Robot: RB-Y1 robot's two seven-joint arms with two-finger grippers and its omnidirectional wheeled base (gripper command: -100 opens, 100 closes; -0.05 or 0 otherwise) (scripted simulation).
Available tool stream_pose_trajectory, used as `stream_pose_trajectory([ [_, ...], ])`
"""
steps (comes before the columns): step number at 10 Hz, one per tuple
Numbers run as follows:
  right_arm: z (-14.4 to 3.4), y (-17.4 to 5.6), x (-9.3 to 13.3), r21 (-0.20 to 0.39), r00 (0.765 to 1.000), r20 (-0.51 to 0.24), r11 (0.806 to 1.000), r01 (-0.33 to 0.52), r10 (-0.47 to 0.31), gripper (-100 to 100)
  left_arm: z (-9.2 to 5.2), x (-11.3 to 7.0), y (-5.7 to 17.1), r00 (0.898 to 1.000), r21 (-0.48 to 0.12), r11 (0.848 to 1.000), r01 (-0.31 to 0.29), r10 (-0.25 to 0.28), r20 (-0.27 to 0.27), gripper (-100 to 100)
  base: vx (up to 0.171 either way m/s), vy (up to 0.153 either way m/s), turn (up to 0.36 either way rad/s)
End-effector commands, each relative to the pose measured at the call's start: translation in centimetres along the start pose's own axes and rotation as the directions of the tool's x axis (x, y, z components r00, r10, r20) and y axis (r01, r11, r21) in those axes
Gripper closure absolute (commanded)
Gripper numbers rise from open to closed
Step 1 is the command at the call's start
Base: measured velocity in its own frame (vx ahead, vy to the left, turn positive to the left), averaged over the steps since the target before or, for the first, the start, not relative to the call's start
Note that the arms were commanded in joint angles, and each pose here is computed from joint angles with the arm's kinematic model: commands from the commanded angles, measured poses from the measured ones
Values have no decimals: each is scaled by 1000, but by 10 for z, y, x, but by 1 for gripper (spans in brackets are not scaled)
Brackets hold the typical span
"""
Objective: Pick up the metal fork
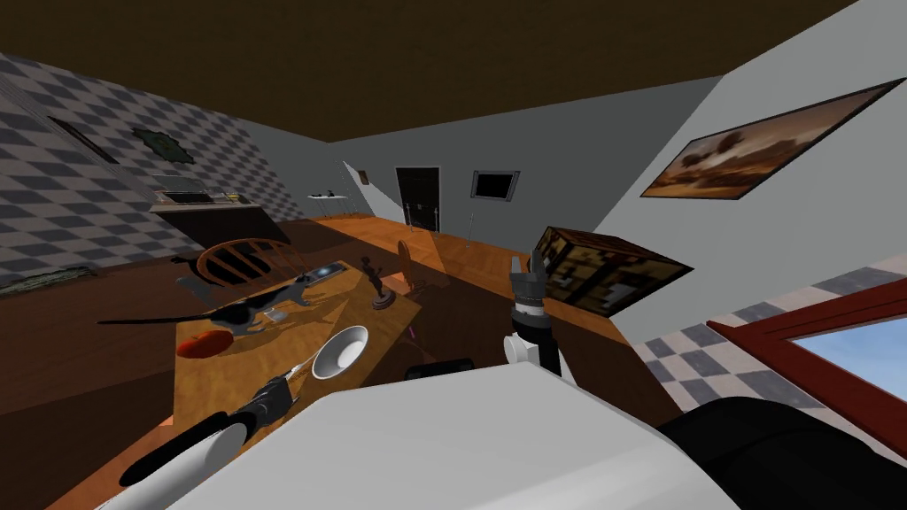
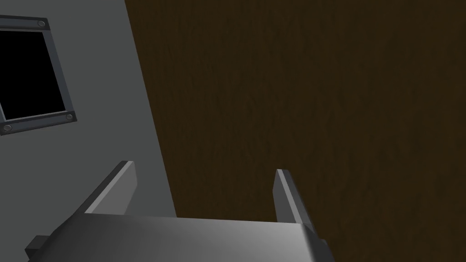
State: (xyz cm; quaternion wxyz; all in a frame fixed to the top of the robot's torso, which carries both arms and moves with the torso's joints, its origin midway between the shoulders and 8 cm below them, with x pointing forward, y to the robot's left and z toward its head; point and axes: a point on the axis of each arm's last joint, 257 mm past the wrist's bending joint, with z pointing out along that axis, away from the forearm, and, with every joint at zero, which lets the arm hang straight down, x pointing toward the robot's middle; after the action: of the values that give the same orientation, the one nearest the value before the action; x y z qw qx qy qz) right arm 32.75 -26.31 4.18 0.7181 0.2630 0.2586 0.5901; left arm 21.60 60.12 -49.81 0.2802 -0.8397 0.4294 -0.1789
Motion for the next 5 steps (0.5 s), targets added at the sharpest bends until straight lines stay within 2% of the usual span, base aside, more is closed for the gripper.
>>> stream_pose_trajectory([
  [1, 0, 0, 0, 0, 1000, 0, 1000, 0, 0, 0, 0, -21, 4, 999, -45, 999, 22, -20, 36, -100, 3, 4, -206],
  [3, 0, 0, 0, 0, 1000, 0, 1000, 0, 0, 0, 0, -25, 5, 999, -49, 999, 24, -22, 44, -100, 3, 9, -76],
  [5, 0, 0, 0, 0, 1000, 0, 1000, 0, 0, 0, -3, -56, 11, 993, -114, 991, 70, -58, 104, -100, 6, 13, -279],
])
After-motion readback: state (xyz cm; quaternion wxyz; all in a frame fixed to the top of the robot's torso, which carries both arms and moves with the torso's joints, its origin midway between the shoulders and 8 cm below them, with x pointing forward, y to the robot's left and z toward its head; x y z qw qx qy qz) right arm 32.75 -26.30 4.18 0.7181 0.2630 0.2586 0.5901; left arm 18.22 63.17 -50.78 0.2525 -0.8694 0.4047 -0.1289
